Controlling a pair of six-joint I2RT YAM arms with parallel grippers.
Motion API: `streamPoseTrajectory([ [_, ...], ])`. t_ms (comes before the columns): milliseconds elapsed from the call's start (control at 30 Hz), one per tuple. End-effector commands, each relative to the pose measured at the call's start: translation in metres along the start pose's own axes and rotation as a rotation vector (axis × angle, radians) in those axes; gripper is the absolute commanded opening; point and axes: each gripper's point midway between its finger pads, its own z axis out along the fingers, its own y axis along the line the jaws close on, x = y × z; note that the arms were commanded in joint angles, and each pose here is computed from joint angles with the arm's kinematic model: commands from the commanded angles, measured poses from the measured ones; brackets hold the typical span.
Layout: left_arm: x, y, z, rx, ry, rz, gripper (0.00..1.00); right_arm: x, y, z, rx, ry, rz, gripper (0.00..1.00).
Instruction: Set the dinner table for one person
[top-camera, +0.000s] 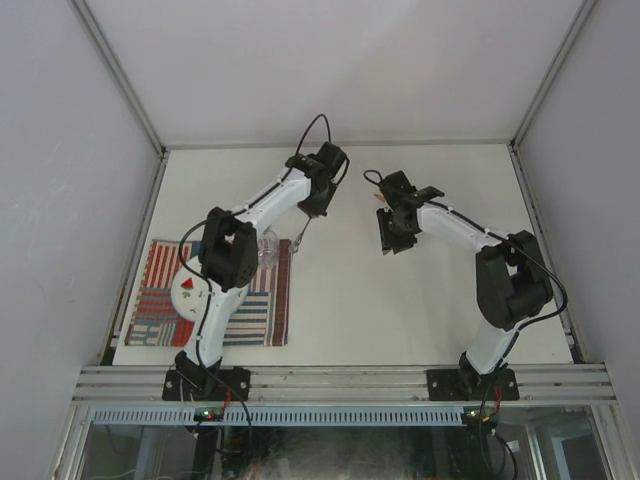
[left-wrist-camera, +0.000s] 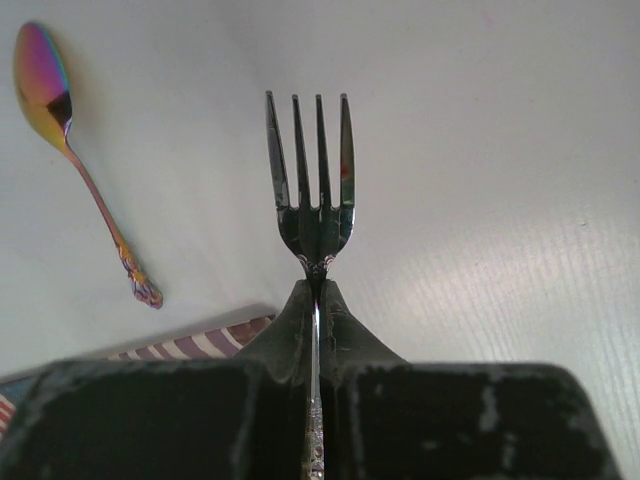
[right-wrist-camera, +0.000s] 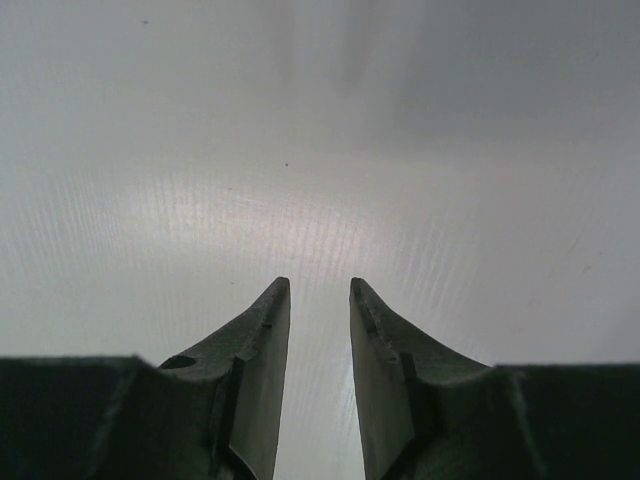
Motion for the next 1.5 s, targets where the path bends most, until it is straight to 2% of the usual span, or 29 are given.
streamPoseTrajectory([
  [0, -0.016, 0.03, -0.035, -0.056, -0.069, -0.095, 0.0, -0.019, 0.007, -0.005, -0.029, -0.046, -0.033, 0.3],
  [433, -0.019, 0.063, -0.057, -0.126, -0.109, -0.159, 0.0, -0.027, 0.011, -0.003, -0.04, -0.041, -0.059, 0.29],
  [733, -0.037, 0.08, -0.073, -0.134, -0.182, -0.235, 0.0, -0.026, 0.007, -0.002, -0.034, -0.033, -0.06, 0.29],
  [1200, -0.059, 0.073, -0.089, -0.076, -0.23, -0.271, 0.0, -0.031, 0.006, -0.001, -0.04, -0.033, -0.057, 0.28],
  [1400, -0.059, 0.084, -0.103, -0.119, -0.25, -0.262, 0.0, -0.031, 0.005, 0.001, -0.045, -0.028, -0.058, 0.27],
  [1467, -0.055, 0.102, -0.105, -0.147, -0.246, -0.285, 0.0, -0.034, 0.007, 0.0, -0.05, -0.033, -0.059, 0.28],
])
